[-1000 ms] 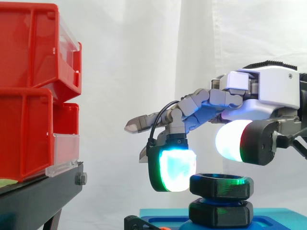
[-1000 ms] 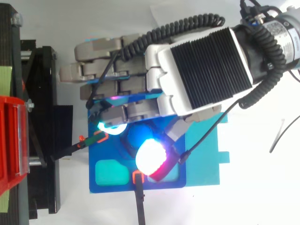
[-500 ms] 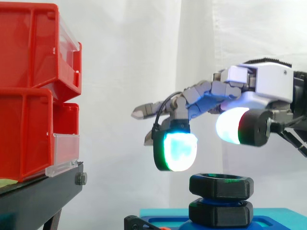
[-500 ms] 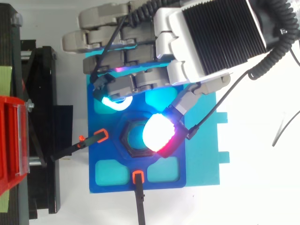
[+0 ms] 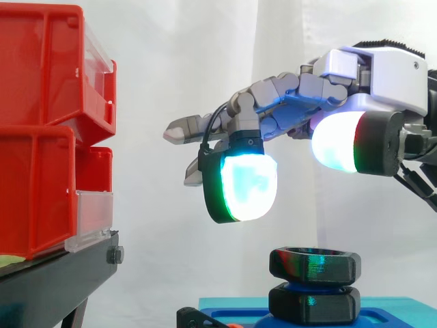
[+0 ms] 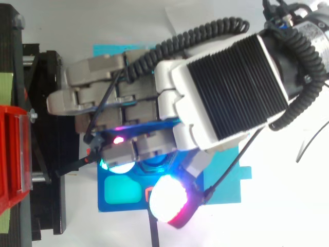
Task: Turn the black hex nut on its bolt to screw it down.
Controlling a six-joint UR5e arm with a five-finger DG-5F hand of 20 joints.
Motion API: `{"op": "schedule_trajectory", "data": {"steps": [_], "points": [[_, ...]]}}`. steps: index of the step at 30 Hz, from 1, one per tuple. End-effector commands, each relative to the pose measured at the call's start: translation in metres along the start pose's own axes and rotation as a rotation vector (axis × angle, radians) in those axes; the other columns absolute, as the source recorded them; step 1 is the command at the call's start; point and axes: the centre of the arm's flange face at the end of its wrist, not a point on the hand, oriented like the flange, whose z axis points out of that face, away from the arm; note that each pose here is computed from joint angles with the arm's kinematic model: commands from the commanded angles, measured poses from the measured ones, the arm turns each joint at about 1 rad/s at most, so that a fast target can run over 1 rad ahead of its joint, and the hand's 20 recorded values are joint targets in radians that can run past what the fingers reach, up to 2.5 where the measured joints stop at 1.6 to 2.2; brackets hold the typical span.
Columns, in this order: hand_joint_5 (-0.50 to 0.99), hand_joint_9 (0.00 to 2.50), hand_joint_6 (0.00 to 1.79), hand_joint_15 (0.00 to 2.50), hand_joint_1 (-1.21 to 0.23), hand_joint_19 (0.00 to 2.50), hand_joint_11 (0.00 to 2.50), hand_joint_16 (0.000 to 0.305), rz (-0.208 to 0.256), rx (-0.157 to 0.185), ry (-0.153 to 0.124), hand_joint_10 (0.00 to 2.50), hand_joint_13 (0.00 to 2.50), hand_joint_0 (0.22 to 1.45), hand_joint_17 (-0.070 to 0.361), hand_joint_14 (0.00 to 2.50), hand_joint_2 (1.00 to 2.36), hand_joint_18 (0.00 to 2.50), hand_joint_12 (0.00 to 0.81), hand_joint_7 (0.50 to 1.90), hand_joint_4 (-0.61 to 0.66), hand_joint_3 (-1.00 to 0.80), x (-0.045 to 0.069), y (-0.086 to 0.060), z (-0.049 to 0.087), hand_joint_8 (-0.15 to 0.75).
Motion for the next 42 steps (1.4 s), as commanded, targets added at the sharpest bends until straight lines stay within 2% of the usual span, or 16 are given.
{"op": "schedule_trajectory", "data": {"steps": [1,7,9,11,14,18,21,22,23,24,27,34,40,42], "points": [[-0.07,0.63,0.56,0.07,-0.27,0.19,0.23,0.048,0.006,-0.004,0.002,0.01,0.26,0.53,0.109,0.00,1.00,0.16,0.349,1.23,0.28,-0.50,0.002,0.012,0.009,0.310],[-0.07,0.63,0.54,0.07,-0.27,0.19,0.23,0.048,0.013,-0.004,0.012,0.01,0.26,0.53,0.109,0.00,1.00,0.16,0.349,1.27,0.27,-0.50,0.011,0.025,0.014,0.311],[-0.07,0.63,0.53,0.07,-0.27,0.19,0.24,0.048,0.019,0.007,0.026,0.01,0.27,0.53,0.109,0.00,1.00,0.16,0.348,1.28,0.28,-0.50,0.021,0.028,0.012,0.308],[-0.07,0.63,0.53,0.07,-0.27,0.19,0.23,0.048,0.017,0.012,0.020,0.00,0.27,0.53,0.109,0.00,1.00,0.16,0.349,1.28,0.28,-0.50,0.027,0.031,0.012,0.308],[-0.06,0.63,0.52,0.07,-0.27,0.19,0.23,0.048,0.010,0.012,0.001,0.01,0.27,0.53,0.109,0.00,1.00,0.16,0.349,1.30,0.28,-0.50,0.027,0.031,0.013,0.306],[-0.07,0.63,0.50,0.07,-0.28,0.19,0.22,0.049,0.006,0.013,-0.003,0.01,0.27,0.53,0.109,0.00,1.00,0.16,0.347,1.29,0.27,-0.50,0.027,0.028,0.012,0.298],[-0.07,0.63,0.50,0.05,-0.28,0.19,0.21,0.049,0.014,0.015,0.015,0.00,0.26,0.54,0.109,0.00,1.00,0.16,0.345,1.27,0.26,-0.50,0.043,0.026,0.011,0.295],[-0.07,0.63,0.50,0.06,-0.28,0.19,0.20,0.049,0.012,0.013,0.013,0.01,0.26,0.54,0.110,0.00,1.00,0.16,0.345,1.27,0.26,-0.50,0.045,0.022,0.009,0.294],[-0.07,0.63,0.50,0.06,-0.28,0.19,0.21,0.048,0.014,0.012,0.017,0.00,0.26,0.54,0.109,0.00,1.00,0.16,0.344,1.26,0.26,-0.50,0.053,0.020,0.009,0.292],[-0.07,0.63,0.50,0.06,-0.28,0.19,0.20,0.048,0.013,0.006,0.009,0.01,0.26,0.54,0.109,0.00,1.00,0.16,0.344,1.26,0.26,-0.50,0.056,0.019,0.010,0.292],[-0.07,0.63,0.50,0.06,-0.28,0.19,0.20,0.048,0.006,-0.002,-0.020,0.00,0.26,0.54,0.109,0.00,1.00,0.16,0.344,1.26,0.27,-0.50,0.053,0.017,0.012,0.289],[-0.06,0.64,0.52,0.06,-0.29,0.19,0.21,0.048,0.005,0.001,-0.020,0.01,0.27,0.54,0.109,0.00,1.00,0.16,0.345,1.33,0.26,-0.50,0.053,0.015,0.010,0.295],[-0.09,0.64,0.65,0.06,-0.29,0.18,0.23,0.048,0.005,0.004,-0.021,0.00,0.27,0.53,0.108,0.00,1.00,0.17,0.345,1.14,0.26,-0.50,0.052,0.013,0.009,0.303],[-0.09,0.64,0.67,0.06,-0.29,0.18,0.23,0.048,0.002,0.004,-0.022,0.01,0.27,0.53,0.108,0.00,1.00,0.17,0.345,1.13,0.26,-0.50,0.052,0.012,0.009,0.304]]}}
